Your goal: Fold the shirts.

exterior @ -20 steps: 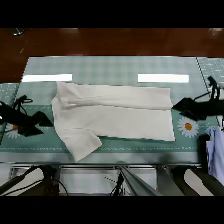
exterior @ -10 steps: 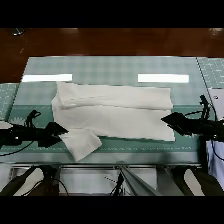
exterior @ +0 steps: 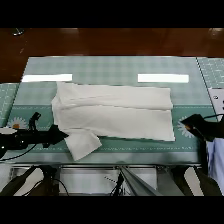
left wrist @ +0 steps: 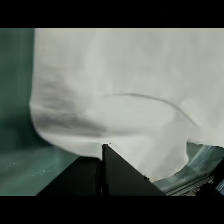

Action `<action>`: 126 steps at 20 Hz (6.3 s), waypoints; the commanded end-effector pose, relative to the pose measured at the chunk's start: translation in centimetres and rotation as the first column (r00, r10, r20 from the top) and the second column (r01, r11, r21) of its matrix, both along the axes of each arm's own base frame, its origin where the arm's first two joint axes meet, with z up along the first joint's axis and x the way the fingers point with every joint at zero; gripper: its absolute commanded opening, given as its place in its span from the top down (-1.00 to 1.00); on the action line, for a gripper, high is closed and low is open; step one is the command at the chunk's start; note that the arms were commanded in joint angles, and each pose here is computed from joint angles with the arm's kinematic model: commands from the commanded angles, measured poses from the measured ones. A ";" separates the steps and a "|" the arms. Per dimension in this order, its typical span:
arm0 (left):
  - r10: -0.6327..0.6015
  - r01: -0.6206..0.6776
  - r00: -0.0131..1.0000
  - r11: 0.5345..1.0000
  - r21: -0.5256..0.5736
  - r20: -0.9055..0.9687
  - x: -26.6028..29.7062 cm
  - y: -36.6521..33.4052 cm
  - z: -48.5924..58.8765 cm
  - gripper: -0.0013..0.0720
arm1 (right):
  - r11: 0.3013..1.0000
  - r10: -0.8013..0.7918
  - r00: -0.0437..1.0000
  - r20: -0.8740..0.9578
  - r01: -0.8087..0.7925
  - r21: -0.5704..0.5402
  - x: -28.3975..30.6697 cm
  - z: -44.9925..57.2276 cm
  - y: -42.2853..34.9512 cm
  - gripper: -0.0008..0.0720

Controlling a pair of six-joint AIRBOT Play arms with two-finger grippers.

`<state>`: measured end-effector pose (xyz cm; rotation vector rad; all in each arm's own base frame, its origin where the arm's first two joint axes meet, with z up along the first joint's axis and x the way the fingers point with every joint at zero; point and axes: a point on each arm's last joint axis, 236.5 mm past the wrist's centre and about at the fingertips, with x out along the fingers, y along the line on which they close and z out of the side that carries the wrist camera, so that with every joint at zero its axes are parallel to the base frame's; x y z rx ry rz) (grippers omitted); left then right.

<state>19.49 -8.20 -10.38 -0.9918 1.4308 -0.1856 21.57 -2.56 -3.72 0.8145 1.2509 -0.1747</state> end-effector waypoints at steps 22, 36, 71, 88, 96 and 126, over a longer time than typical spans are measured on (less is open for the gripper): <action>0.046 -0.040 0.994 0.997 -0.063 0.103 2.7 -0.6 2.0 0.90 | 0.926 0.117 0.992 0.037 -0.123 0.357 3.0 -4.6 6.5 0.92; -0.001 0.012 0.982 0.998 -0.054 0.187 22.5 -0.6 7.2 0.90 | 0.973 0.108 0.959 0.263 -0.156 0.169 18.0 1.7 3.0 0.92; -0.396 0.318 0.780 0.917 0.239 0.484 14.9 -9.5 12.3 -0.94 | 0.913 0.274 0.960 0.060 -0.279 0.296 20.6 -6.2 5.7 -0.53; -0.578 0.569 0.641 0.800 0.193 0.505 16.1 -30.9 10.3 0.91 | 0.886 0.459 0.844 0.277 -0.414 -0.207 5.1 14.4 6.8 0.92; -0.754 0.801 0.530 0.595 0.061 0.389 2.3 -45.5 5.1 0.90 | 0.881 0.459 0.763 0.456 -0.456 -0.124 3.7 18.6 11.3 0.92; -0.093 0.083 0.805 0.996 0.045 0.586 3.7 -6.0 15.9 0.90 | 0.575 0.683 0.611 0.399 -0.788 0.221 18.0 4.7 45.8 -0.36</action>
